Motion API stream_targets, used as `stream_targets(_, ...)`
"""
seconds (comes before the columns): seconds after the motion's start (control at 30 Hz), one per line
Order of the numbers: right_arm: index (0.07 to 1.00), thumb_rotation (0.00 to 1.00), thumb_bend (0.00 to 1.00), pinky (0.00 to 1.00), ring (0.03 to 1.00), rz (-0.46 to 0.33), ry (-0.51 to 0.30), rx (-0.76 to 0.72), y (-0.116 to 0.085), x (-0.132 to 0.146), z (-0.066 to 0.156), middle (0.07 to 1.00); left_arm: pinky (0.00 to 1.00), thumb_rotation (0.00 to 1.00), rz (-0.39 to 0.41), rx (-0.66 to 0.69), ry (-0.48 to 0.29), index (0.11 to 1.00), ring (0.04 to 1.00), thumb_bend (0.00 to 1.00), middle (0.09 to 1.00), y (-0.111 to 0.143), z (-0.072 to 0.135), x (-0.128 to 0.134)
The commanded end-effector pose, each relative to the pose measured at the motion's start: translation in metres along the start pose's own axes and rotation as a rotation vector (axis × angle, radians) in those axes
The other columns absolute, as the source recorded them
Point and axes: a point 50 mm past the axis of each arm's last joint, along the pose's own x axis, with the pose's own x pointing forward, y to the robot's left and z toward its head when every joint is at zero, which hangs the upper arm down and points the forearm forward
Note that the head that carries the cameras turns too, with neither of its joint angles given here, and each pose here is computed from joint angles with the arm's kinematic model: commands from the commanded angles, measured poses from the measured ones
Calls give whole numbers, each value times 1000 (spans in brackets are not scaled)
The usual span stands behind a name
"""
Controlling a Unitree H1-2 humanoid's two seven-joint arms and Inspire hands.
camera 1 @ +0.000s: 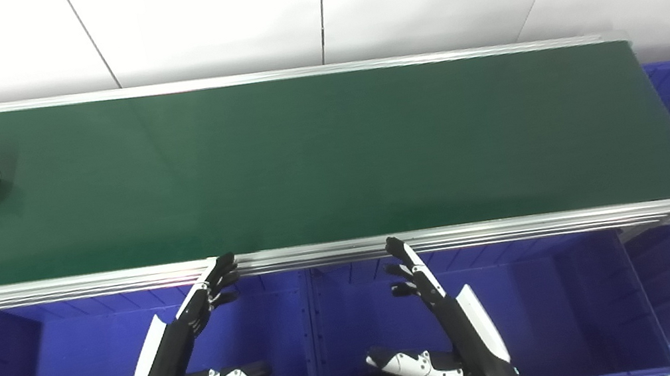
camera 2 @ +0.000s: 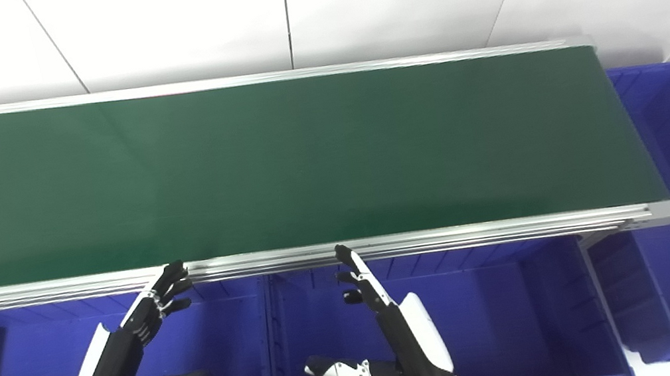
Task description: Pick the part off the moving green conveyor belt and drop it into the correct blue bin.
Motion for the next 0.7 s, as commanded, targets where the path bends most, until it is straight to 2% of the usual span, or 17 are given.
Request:
stream_targets(0.0, 986, 571, 735, 772, 879, -22, -62, 17, -1, 0, 8, 958, 808, 461, 13, 5, -39, 921, 882, 806, 921, 1, 7, 1)
stream_targets(0.5, 987, 575, 734, 787, 884, -25, -64, 19, 1, -2, 8, 959, 795, 452, 15, -7, -30, 916, 881, 807, 922, 2, 5, 0)
stream_targets(0.67, 988, 561, 727, 793, 885, -25, -69, 25, 1, -1, 7, 961, 827, 453, 9, -18, -29, 925, 898, 809, 929, 2, 5, 0)
